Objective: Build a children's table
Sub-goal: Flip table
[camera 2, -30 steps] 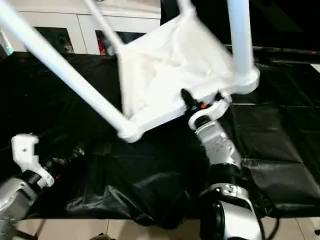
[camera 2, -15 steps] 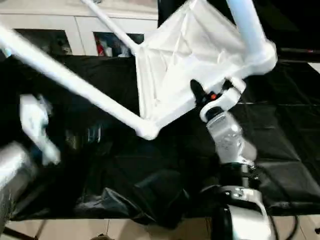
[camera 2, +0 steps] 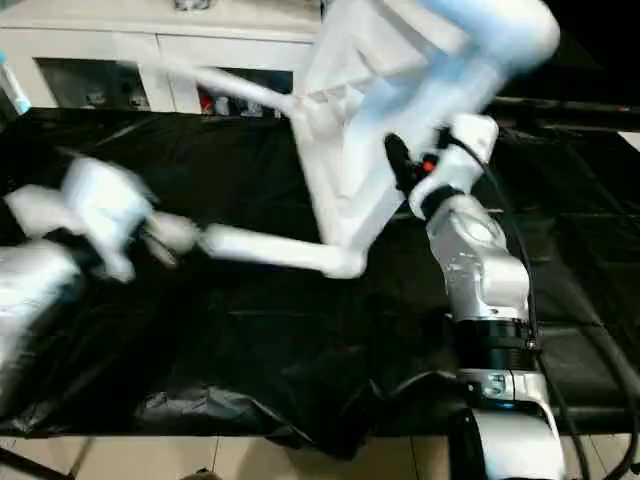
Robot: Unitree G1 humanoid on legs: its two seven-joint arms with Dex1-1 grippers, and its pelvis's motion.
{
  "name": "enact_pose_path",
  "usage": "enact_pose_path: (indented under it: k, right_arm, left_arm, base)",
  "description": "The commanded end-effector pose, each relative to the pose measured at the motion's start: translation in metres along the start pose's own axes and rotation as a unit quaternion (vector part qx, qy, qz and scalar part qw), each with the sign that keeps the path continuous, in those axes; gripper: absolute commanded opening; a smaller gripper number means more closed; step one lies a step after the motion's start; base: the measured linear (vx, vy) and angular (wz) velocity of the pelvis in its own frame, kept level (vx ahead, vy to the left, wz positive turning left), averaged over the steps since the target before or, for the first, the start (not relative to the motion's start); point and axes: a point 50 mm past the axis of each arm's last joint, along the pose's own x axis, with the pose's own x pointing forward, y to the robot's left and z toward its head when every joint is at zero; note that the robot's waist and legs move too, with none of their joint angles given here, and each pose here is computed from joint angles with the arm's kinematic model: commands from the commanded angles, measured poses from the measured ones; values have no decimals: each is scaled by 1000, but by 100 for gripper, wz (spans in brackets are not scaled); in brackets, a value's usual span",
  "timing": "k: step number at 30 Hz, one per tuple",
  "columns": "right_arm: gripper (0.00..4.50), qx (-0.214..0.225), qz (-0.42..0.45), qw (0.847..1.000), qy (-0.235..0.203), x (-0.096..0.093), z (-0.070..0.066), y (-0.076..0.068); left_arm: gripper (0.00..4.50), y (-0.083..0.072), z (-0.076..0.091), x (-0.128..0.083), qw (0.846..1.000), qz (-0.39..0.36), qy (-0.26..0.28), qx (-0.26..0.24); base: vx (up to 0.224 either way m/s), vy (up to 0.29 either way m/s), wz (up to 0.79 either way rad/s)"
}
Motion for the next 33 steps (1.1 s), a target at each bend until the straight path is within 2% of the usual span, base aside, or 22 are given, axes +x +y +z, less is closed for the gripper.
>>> enact_pose_path:
  k: [1, 10, 13, 15, 16, 17, 19, 23, 24, 26, 28, 31, 32, 33]
  right_arm:
    - [193, -33, -29, 998, 43, -5, -12, -11]
    - [193, -71, -38, 995, 59, -9, -13, -7]
    - [193, -89, -17, 993, 74, -9, -23, 4]
    - [193, -127, -1, 988, 93, -10, -34, 12]
    - [193, -130, 0, 987, 94, -10, -35, 12]
    - [228, -136, 5, 986, 99, -8, -40, 15]
    - [263, -130, 8, 986, 102, -7, -42, 17]
    - [284, -138, 11, 985, 103, -3, -44, 19]
    - [305, -148, 7, 984, 104, -3, -44, 19]
    - [310, -161, 6, 981, 105, -3, -46, 18]
    - [310, -161, 12, 981, 110, -4, -51, 18]
    - [310, -171, 11, 978, 120, -7, -62, 12]
    - [310, -170, 10, 978, 120, -7, -62, 12]
    - [310, -168, 8, 979, 119, -7, -62, 11]
  left_arm:
    - [450, 2, 9, 4, 1000, -9, -16, 20]
    - [450, 4, 13, 6, 999, -18, -21, 39]
    - [450, 3, 20, 10, 998, -25, -36, 49]
    - [450, 1, 25, 13, 997, -35, -43, 59]
    - [450, 1, 25, 13, 997, -35, -43, 61]
    - [450, 1, 25, 14, 996, -37, -41, 71]
    - [450, 1, 25, 15, 995, -39, -40, 80]
    - [450, 1, 25, 16, 994, -32, -39, 94]
    - [450, 2, 25, 16, 994, -29, -39, 101]
    - [450, 3, 28, 17, 992, -25, -47, 113]
    - [450, 3, 34, 17, 989, -18, -63, 132]
    - [450, 3, 50, 15, 973, 13, -96, 212]
    - [450, 4, 52, 15, 970, 21, -101, 221]
    - [450, 8, 61, 15, 961, 48, -122, 246]
  base:
    - [0, 0, 0]
    - [0, 0, 0]
    - [0, 0, 0]
    - [0, 0, 0]
    - [0, 0, 0]
    - [0, 0, 0]
    - [0, 0, 0]
    - [0, 0, 0]
    - [0, 0, 0]
    - [0, 0, 0]
    - [0, 0, 0]
    - [0, 0, 0]
    - [0, 0, 0]
    - [0, 0, 0]
